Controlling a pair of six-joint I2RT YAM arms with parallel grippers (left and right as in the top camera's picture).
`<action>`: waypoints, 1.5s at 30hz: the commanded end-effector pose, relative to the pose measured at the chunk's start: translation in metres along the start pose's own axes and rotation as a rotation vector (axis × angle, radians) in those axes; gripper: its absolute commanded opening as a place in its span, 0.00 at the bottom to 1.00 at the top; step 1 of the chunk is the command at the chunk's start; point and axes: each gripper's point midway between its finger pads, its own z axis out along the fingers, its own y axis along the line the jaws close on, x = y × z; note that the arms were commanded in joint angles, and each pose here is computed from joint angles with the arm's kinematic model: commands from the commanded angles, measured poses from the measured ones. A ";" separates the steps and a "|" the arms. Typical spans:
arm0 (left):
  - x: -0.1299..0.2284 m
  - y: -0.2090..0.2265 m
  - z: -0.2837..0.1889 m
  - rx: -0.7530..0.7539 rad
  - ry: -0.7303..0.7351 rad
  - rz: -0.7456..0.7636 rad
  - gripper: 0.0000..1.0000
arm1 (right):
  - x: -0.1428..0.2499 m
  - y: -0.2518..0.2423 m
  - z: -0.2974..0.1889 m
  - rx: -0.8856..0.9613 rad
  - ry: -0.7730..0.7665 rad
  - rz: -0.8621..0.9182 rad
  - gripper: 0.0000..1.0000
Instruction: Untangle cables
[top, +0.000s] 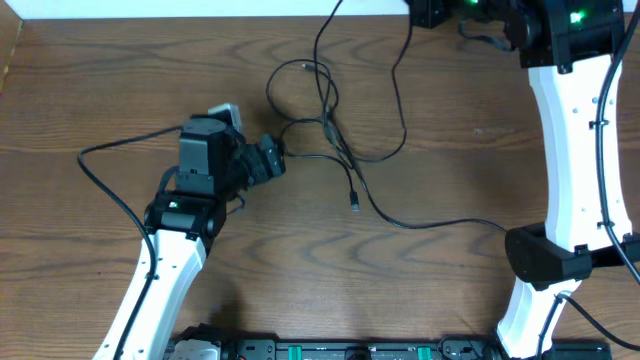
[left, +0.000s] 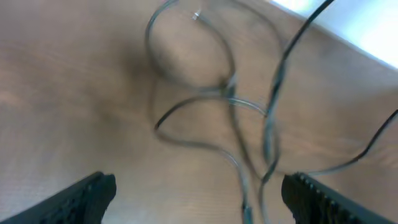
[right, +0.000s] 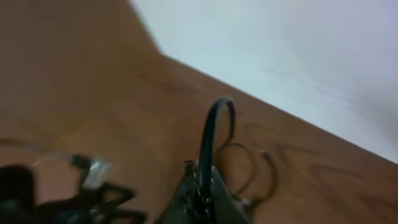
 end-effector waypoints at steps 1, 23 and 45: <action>-0.011 -0.014 0.005 0.063 -0.030 0.025 0.90 | -0.005 0.056 -0.006 -0.275 -0.010 -0.031 0.01; -0.001 -0.038 0.082 0.095 -0.052 0.128 0.90 | -0.016 0.108 -0.011 -0.488 -0.038 -0.053 0.01; -0.077 0.144 0.010 -0.787 -0.334 0.157 0.68 | -0.017 0.020 -0.008 -0.099 -0.055 0.043 0.01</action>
